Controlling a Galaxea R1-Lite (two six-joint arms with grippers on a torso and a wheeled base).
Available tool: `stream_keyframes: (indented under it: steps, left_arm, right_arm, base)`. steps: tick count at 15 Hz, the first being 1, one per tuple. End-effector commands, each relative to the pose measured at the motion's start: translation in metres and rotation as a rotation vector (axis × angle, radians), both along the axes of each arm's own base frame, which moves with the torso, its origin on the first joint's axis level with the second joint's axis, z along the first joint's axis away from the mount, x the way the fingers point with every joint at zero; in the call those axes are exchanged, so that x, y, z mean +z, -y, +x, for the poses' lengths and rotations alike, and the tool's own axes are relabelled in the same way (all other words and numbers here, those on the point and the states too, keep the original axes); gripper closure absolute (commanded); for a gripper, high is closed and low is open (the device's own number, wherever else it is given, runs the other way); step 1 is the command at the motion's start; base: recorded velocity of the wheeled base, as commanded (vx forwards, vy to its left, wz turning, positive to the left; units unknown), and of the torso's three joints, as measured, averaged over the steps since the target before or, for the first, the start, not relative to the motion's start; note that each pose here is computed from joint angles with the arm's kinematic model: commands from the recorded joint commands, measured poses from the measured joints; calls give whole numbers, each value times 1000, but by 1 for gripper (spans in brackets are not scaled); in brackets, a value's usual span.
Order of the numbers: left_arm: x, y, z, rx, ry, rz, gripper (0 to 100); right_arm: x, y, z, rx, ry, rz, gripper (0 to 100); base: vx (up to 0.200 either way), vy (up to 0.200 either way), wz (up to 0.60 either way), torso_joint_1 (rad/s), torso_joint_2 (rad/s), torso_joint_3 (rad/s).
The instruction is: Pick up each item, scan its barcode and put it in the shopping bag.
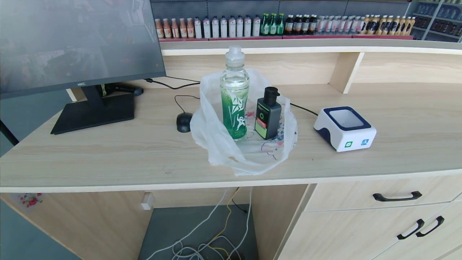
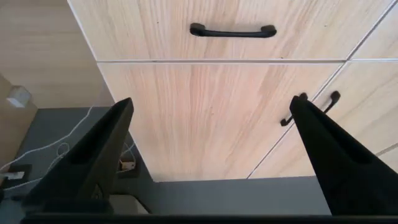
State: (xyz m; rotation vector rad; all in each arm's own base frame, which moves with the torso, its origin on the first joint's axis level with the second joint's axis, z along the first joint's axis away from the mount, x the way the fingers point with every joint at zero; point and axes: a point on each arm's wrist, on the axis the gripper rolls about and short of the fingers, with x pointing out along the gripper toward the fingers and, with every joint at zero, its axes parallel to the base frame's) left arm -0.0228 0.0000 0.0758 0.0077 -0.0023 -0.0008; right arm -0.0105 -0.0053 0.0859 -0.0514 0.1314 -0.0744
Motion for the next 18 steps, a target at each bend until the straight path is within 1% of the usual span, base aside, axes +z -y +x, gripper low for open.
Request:
stream_keyframes:
  steps: [1, 2, 4, 5, 6, 8, 10, 14, 15, 18]
  left_arm:
    - [0, 0, 0, 1, 1, 0, 0]
    - [0, 0, 0, 1, 1, -2, 0]
    - [0, 0, 0, 1, 1, -3, 0]
    - [0, 0, 0, 1, 1, -3, 0]
    - [0, 0, 0, 1, 1, -3, 0]
    - [0, 0, 0, 1, 1, -6, 0]
    - [0, 0, 0, 1, 1, -6, 0]
    - [0, 0, 0, 1, 1, -3, 0]
    - [0, 0, 0, 1, 1, -3, 0]
    - [0, 0, 0, 1, 1, -3, 0]
  right_arm:
    - [-3, -3, -7, -180, 84, 58, 0]
    - [-3, -2, -6, -181, 102, 94, 0]
    - [-4, -3, -6, -133, 96, 73, 0]
    - [-7, -6, -6, 20, 58, 29, 0]
    - [-9, -7, -6, 60, 42, -1, 0]
    - [-9, -5, -7, 172, 57, -6, 0]
    - [-9, -5, -8, 152, 71, 17, 0]
    - [-9, -5, -9, 140, 85, 25, 0]
    - [-10, -6, -12, 118, 128, 14, 0]
    - [-10, -6, -12, 105, 129, 32, 0]
  base:
    - [0, 0, 0, 0, 0, 0]
    - [0, 0, 0, 0, 0, 0]
    - [0, 0, 0, 0, 0, 0]
    - [0, 0, 0, 0, 0, 0]
    - [0, 0, 0, 0, 0, 0]
    - [0, 0, 0, 0, 0, 0]
    - [0, 0, 0, 0, 0, 0]
    - [0, 0, 0, 0, 0, 0]
    - [0, 0, 0, 0, 0, 0]
    - [0, 0, 0, 0, 0, 0]
